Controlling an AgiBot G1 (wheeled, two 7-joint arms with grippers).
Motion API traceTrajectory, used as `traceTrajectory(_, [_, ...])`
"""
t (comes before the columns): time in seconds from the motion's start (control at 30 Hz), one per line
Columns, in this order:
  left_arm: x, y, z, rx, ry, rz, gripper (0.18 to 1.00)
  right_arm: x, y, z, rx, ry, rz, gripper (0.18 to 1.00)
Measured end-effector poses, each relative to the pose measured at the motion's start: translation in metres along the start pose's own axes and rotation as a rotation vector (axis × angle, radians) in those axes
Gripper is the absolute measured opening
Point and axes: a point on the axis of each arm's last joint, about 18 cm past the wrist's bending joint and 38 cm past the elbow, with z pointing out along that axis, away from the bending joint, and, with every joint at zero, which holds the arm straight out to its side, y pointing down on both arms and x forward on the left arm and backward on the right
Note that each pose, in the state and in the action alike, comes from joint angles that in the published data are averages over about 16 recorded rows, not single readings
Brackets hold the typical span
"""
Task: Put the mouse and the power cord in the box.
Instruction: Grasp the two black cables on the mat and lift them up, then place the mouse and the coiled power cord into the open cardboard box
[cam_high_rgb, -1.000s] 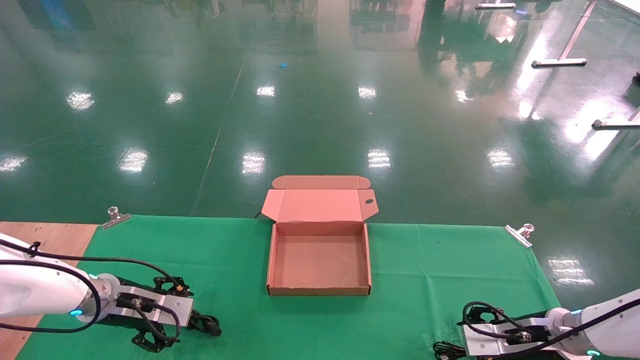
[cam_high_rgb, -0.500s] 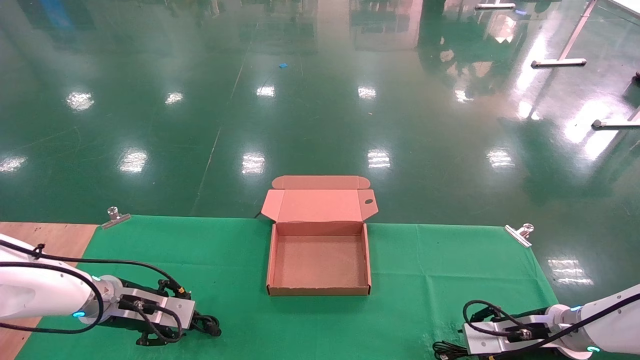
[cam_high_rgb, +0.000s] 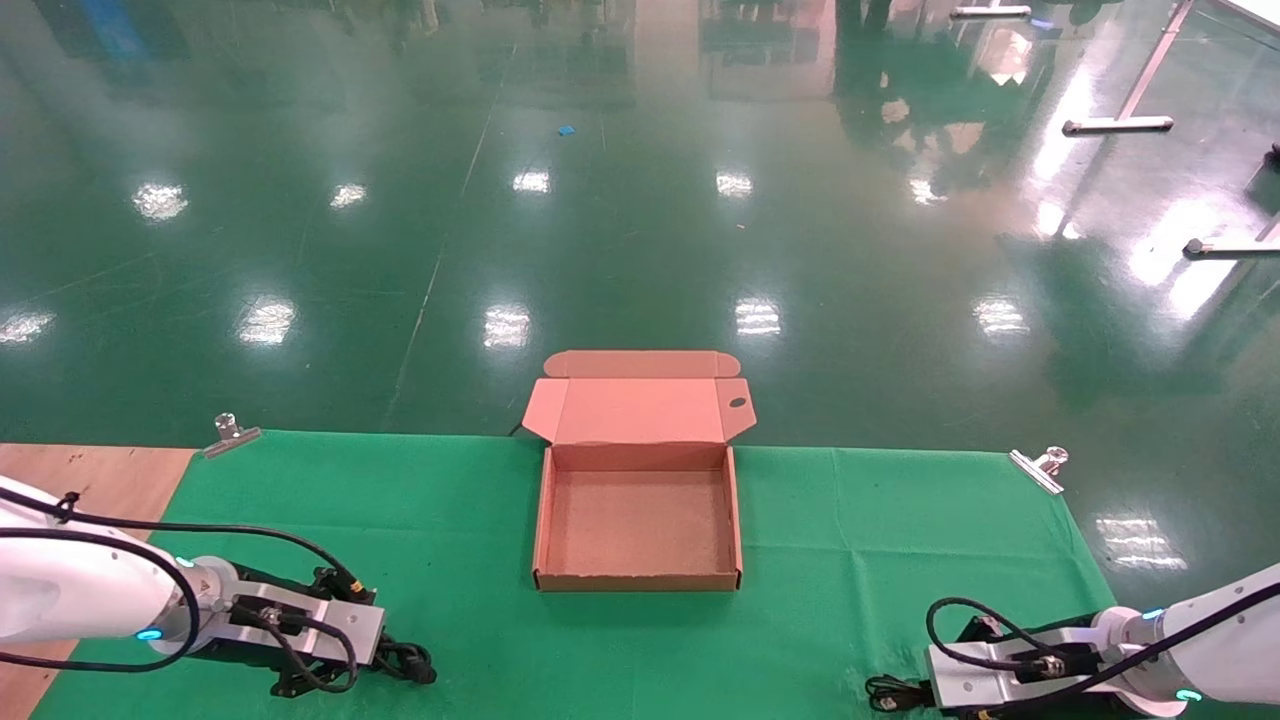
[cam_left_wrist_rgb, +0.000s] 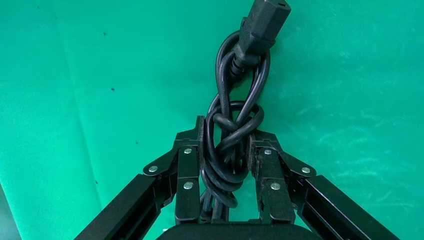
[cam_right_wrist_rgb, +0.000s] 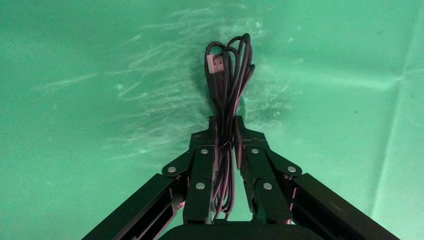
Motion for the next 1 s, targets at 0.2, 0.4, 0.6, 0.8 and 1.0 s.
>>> traceTrajectory(0.2, [-0.008,-0.002,-0.017,0.042,-0.005,-0.011,0.346,0.008,-0.004,-0.010,0.016,0.010,-0.004,0.262])
traceTrajectory(0.4, [-0.022,-0.012,-0.045,0.131,-0.003,-0.018,0.339,0.026,-0.013,-0.035,0.056,0.052,-0.009,0.231])
traceTrajectory(0.6, [-0.042,-0.031,-0.079,0.223,-0.008,0.003,0.338,0.054,-0.031,-0.075,0.118,0.125,-0.029,0.224])
traceTrajectory(0.8, [-0.070,-0.055,-0.104,0.271,-0.039,0.040,0.338,0.084,-0.064,-0.114,0.179,0.201,-0.071,0.224])
traceTrajectory(1.0, [-0.101,-0.084,-0.115,0.296,-0.102,0.065,0.337,0.111,-0.109,-0.133,0.221,0.260,-0.123,0.223])
